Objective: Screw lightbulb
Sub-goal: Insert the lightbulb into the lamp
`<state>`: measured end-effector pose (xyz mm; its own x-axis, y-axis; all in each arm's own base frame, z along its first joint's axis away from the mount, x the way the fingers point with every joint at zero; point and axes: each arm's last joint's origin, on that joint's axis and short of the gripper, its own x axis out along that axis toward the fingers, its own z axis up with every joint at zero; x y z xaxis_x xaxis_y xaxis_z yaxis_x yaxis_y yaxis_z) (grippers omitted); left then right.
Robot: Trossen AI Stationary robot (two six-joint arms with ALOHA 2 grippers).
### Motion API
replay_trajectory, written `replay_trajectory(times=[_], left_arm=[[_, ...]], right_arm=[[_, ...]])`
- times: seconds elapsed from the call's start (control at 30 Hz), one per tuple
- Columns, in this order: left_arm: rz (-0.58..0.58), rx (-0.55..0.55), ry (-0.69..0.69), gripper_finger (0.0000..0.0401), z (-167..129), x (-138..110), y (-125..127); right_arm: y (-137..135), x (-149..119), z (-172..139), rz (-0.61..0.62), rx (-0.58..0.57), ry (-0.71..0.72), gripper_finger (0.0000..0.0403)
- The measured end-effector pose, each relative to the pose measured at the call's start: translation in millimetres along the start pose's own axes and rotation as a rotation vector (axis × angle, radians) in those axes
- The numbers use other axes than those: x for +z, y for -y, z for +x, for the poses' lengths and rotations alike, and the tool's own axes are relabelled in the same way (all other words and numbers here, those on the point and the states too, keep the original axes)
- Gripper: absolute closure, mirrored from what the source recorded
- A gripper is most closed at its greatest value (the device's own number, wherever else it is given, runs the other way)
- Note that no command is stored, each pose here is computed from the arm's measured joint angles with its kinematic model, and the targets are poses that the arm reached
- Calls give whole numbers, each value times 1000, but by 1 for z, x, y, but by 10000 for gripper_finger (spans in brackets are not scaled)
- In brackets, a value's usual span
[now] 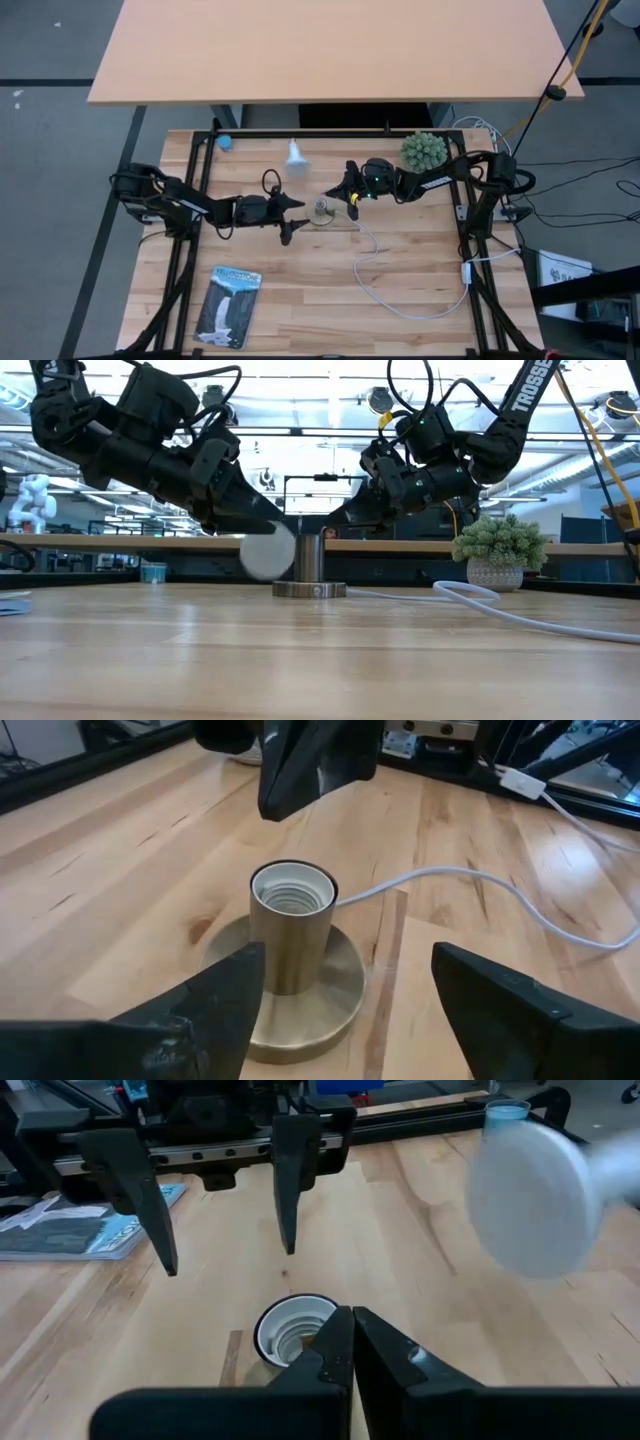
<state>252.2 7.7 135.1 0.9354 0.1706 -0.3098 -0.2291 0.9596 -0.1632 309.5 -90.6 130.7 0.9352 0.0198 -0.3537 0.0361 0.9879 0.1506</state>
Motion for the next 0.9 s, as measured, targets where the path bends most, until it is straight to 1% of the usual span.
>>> replay_trajectory(times=[0.17, 0.43, 0.53, 0.63, 0.73, 0.8, 0.9], left_arm=[[24, 1, -3, 112, 0, 0, 0], [25, 1, -3, 112, 0, 0, 0], [24, 9, 7, 112, 0, 1, 0], [31, 53, 53, 112, -6, 7, -4], [22, 136, 71, 112, -19, 5, -13], [-8, 173, 106, 112, -32, 4, -18], [-63, 228, 195, 112, -53, -1, -27]], right_arm=[[0, 0, 0, 0, 0, 0, 401], [0, 0, 0, 0, 0, 0, 401], [0, 0, 0, 21, 0, -1, 401], [0, 0, 0, 35, 0, -3, 401], [0, -1, 0, 38, 0, -10, 401], [0, -1, 1, 49, 0, -24, 401], [2, 7, 7, 72, -4, -78, 401]])
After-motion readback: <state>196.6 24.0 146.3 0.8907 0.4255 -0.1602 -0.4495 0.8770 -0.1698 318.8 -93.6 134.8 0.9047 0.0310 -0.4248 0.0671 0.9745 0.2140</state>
